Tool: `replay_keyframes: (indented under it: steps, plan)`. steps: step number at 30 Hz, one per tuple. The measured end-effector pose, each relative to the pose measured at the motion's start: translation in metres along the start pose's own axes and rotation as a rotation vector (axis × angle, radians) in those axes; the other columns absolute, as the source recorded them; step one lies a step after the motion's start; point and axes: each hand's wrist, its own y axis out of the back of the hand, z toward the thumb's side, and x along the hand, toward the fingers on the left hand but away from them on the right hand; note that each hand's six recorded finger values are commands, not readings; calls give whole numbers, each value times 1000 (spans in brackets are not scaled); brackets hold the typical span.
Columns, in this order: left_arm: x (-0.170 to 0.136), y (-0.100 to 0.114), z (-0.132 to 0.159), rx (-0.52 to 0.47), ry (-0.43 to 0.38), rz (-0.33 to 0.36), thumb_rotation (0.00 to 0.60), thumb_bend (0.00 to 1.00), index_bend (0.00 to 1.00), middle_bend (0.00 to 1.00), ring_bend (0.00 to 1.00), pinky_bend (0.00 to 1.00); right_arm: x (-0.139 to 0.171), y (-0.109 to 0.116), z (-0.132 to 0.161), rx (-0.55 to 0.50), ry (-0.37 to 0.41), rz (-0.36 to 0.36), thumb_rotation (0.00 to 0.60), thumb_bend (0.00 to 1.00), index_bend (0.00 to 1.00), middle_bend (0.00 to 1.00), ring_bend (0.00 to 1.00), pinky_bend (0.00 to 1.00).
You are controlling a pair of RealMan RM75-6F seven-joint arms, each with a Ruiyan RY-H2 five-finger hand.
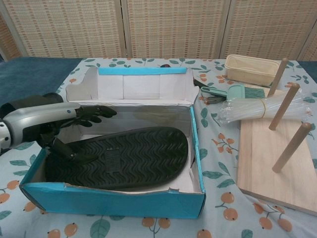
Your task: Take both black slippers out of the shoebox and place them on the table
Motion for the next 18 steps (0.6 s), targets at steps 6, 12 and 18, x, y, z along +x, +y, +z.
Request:
replay_keyframes:
  steps: [6, 12, 18]
  plan:
    - [7, -11, -7, 37, 70, -111, 600, 348, 103, 34, 1, 86, -1, -2, 0, 4, -2, 6, 600, 147, 0, 0, 0, 0]
    - [7, -12, -5, 116, 90, -190, 600, 349, 242, 249, 128, 97, -2, -2, 0, 6, -5, 6, 600, 147, 0, 0, 0, 0]
    - [7, -10, -5, 157, 98, -186, 600, 417, 489, 427, 262, 143, -2, -3, -1, 10, -9, 6, 600, 150, 0, 0, 0, 0]
